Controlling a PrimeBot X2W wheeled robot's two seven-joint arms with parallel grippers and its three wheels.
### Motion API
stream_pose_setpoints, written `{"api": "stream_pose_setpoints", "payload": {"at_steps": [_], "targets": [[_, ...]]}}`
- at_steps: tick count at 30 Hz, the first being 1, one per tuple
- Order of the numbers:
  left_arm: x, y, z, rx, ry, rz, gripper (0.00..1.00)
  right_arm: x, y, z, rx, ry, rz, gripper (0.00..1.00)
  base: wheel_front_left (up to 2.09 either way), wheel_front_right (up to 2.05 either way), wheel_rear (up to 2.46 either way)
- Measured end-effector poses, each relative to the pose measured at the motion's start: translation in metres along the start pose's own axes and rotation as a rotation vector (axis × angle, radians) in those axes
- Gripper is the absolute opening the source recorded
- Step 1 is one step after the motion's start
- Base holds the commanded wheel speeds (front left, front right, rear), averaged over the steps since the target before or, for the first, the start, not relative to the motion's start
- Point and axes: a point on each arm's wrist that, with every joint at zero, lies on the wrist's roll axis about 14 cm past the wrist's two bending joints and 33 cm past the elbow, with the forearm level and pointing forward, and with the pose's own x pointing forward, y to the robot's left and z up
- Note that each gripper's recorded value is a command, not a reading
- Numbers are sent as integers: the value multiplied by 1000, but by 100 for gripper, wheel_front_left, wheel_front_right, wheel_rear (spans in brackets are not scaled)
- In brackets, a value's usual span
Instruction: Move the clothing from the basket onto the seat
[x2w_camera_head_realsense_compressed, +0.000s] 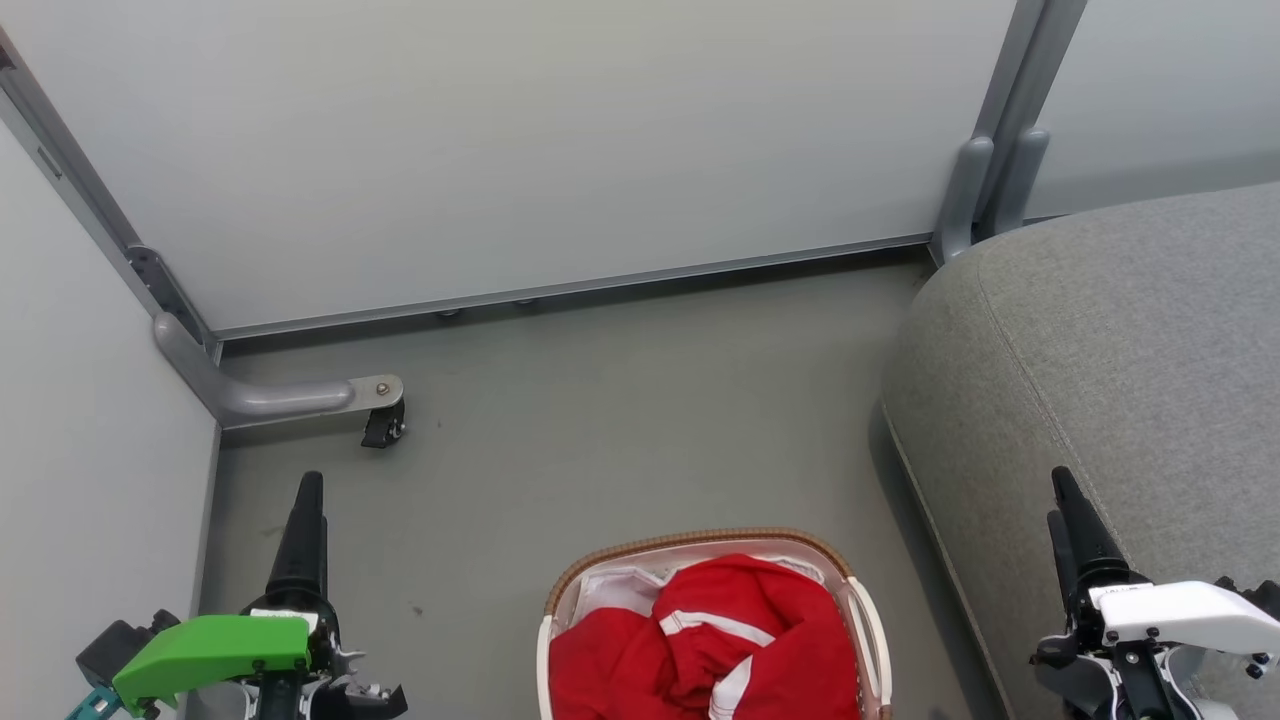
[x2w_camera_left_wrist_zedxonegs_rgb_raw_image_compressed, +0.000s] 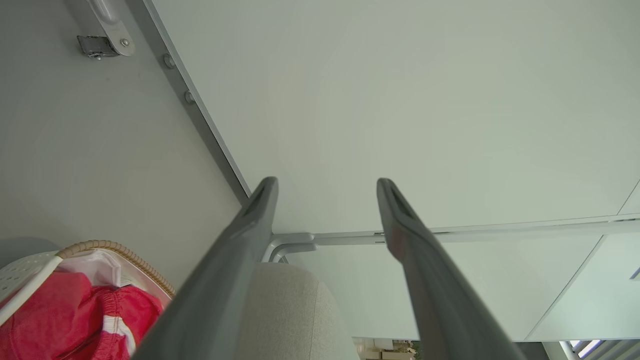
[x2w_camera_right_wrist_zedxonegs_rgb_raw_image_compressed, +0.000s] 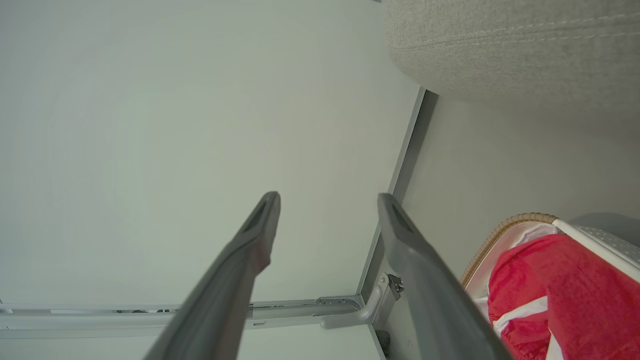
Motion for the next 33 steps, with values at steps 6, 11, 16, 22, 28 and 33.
{"api": "stream_pose_setpoints", "payload": {"at_steps": [6, 11, 16, 22, 28, 33], "targets": [[1, -6, -2, 88, -1, -19, 100, 2, 9, 5, -103, -20, 29, 100, 0, 0, 0], [2, -12, -2, 193, -8, -38, 100, 3, 14, 9, -179, -39, 43, 100, 0, 0, 0], [3, -19, -4, 304, -8, -63, 100, 4, 21, 8, -293, -45, 66, 100, 0, 0, 0], [3, -22, -7, 407, -9, -76, 100, 5, 34, 4, -444, -44, 109, 100, 0, 0, 0], [2, -24, -9, 527, -11, -87, 100, 4, 38, -2, -555, -37, 131, 100, 0, 0, 0], [1, -21, -15, 621, 1, -84, 100, 2, 35, -6, -636, -31, 133, 100, 0, 0, 0]]}}
